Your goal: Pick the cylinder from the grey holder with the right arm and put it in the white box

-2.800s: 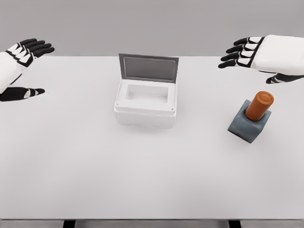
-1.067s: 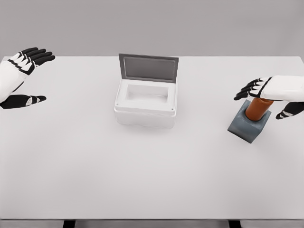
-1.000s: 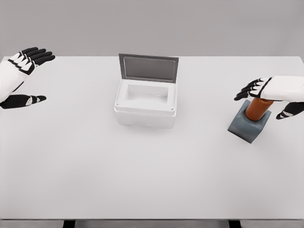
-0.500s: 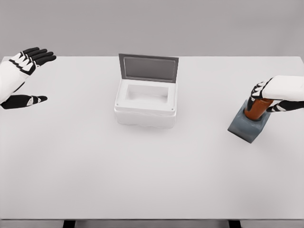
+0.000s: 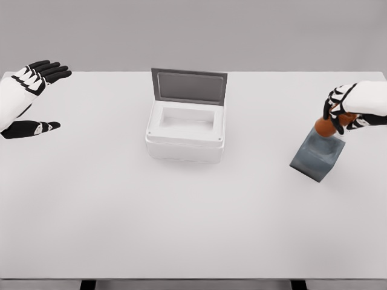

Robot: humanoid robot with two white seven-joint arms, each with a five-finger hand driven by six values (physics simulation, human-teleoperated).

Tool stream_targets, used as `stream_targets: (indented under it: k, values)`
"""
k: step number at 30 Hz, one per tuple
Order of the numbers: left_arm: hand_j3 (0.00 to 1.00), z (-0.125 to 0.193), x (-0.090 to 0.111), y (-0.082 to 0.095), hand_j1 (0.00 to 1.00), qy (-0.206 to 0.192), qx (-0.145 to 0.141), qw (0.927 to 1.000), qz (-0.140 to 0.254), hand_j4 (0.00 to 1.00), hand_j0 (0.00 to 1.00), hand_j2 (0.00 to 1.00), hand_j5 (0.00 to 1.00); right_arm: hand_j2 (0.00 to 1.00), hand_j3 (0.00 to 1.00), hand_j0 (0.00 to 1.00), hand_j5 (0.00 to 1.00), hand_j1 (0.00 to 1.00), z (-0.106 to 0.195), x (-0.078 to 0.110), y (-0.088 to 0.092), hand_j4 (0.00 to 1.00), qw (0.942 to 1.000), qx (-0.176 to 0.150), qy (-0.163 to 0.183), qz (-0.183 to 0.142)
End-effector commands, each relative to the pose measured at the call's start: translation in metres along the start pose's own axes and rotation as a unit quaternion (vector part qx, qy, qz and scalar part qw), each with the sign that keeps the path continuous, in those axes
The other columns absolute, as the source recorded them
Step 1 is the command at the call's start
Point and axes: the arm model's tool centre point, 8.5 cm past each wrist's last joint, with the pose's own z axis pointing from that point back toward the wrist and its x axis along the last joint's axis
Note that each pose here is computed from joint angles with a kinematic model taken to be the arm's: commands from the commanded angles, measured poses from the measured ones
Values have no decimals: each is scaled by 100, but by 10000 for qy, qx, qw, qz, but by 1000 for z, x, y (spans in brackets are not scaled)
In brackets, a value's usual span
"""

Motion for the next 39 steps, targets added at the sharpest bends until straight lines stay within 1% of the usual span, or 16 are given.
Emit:
stream_targets:
  k: [1,5,8,11,13,14,16,19,24,26,27,28,29,34,36,39]
  values:
    - [100,0,0,1,100,0,17,10000,20,100,100,100,100,21,21,21,21,21,-21,8,-5,21,9996,-154,-249,-17]
    - [100,0,0,1,100,-7,20,10000,20,100,100,100,100,21,21,21,21,21,-54,23,-32,21,9965,-486,-650,183]
    - [100,0,0,1,100,-7,20,10000,20,100,100,100,100,21,21,21,21,21,-71,34,-46,21,9936,-652,-879,274]
    - [100,0,0,1,100,-7,20,10000,20,100,100,100,100,20,20,20,20,20,-81,42,-61,20,9908,-795,-1021,392]
    - [100,0,0,1,100,-7,20,10000,20,100,100,100,100,20,20,20,20,20,-98,50,-69,20,9883,-857,-1154,503]
    - [100,0,0,1,100,-7,20,10000,20,100,100,100,100,20,20,20,20,20,-108,51,-70,20,9877,-880,-1203,470]
    - [100,0,0,1,100,-7,20,10000,20,100,100,100,100,20,20,20,20,20,-113,52,-80,20,9865,-955,-1230,500]
    - [100,0,0,1,100,-7,20,10000,20,100,100,100,100,18,18,18,18,18,-119,58,-89,18,9842,-1039,-1322,555]
    - [100,0,0,1,100,-7,20,10000,20,100,100,100,100,18,18,18,18,18,-131,63,-96,18,9820,-1110,-1428,541]
    - [100,0,0,1,100,-7,20,10000,20,100,100,100,100,18,18,18,18,18,-141,67,-97,18,9817,-1085,-1434,620]
    - [100,0,0,1,100,-7,20,10000,20,100,100,100,100,18,18,18,18,18,-146,69,-98,18,9811,-1095,-1479,596]
    - [100,0,0,1,100,-7,20,10000,20,100,100,100,100,18,18,18,18,18,-151,71,-93,18,9815,-1018,-1516,584]
    - [100,0,0,1,100,-10,25,10000,15,100,100,100,100,18,18,18,18,18,-154,72,-97,18,9811,-1015,-1520,628]
    - [100,0,0,1,100,-7,20,10000,20,100,100,100,100,18,18,18,18,18,-173,79,-93,18,9811,-878,-1606,634]
    - [100,0,0,1,100,-5,25,10000,15,100,100,100,100,18,18,18,18,18,-176,78,-91,18,9820,-791,-1571,692]
    - [100,0,0,1,100,-7,20,10000,20,100,100,100,100,18,18,18,18,18,-177,79,-91,18,9819,-784,-1578,693]
